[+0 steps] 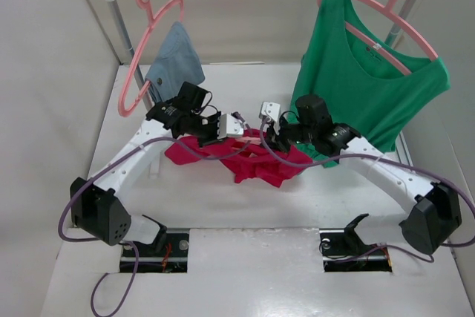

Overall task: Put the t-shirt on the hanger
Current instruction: Place tshirt on hanger

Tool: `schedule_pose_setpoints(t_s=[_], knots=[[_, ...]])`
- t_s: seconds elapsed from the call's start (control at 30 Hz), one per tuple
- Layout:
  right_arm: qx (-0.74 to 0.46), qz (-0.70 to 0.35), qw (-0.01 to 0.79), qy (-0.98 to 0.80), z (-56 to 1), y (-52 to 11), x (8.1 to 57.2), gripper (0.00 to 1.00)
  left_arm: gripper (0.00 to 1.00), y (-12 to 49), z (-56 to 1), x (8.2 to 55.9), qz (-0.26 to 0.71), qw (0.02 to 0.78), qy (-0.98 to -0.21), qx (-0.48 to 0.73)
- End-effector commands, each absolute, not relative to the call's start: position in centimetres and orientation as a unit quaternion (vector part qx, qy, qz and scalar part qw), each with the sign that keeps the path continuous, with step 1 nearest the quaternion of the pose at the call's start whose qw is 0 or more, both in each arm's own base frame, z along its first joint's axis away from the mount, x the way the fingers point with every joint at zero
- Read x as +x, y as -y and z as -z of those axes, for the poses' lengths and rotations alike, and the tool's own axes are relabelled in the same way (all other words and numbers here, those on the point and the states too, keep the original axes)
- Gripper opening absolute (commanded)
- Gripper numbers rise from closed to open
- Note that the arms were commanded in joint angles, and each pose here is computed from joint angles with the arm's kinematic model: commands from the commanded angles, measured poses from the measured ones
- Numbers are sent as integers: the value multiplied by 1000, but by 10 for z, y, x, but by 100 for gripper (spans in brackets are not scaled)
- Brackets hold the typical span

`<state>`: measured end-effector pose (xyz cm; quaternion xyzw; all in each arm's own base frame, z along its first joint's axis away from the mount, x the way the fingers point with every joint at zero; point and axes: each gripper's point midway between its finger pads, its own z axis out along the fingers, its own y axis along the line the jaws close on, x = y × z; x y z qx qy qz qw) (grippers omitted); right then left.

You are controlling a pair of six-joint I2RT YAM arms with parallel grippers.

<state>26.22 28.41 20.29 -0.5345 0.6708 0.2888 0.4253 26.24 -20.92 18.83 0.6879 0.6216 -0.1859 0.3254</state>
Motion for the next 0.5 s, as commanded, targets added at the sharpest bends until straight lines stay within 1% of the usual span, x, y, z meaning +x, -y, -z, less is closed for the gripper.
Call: schedule_pose_setpoints(t_s=[0.0, 0.1, 0.2, 0.27, 0.3, 0.37, 0.43, 0.47], knots=[[-495, -255, 482, -677, -230, -261, 282, 0, 0, 217, -216, 256, 203, 354, -594, 693], [-497, -241, 487, -676, -239, -248, 275, 0, 0, 210, -214, 268, 196, 355, -609, 681], [-495, -232, 486, -682, -237, -238, 270, 0, 0, 208, -223, 271, 196, 361, -595, 691], [-495, -231, 486, -682, -236, -237, 268, 0, 0, 212, -224, 265, 212, 360, -586, 694], [-498, -234, 490, -676, -239, -241, 267, 14, 0, 214, -229, 265, 213, 368, -577, 697], [-502, -236, 490, -673, -235, -247, 270, 26, 0, 218, -238, 262, 224, 373, -566, 700], [-500, -235, 485, -678, -231, -253, 275, 39, 0, 219, -240, 260, 232, 370, -563, 702], [-500, -230, 490, -676, -233, -256, 278, 42, 0, 219, -242, 260, 229, 371, -559, 705]])
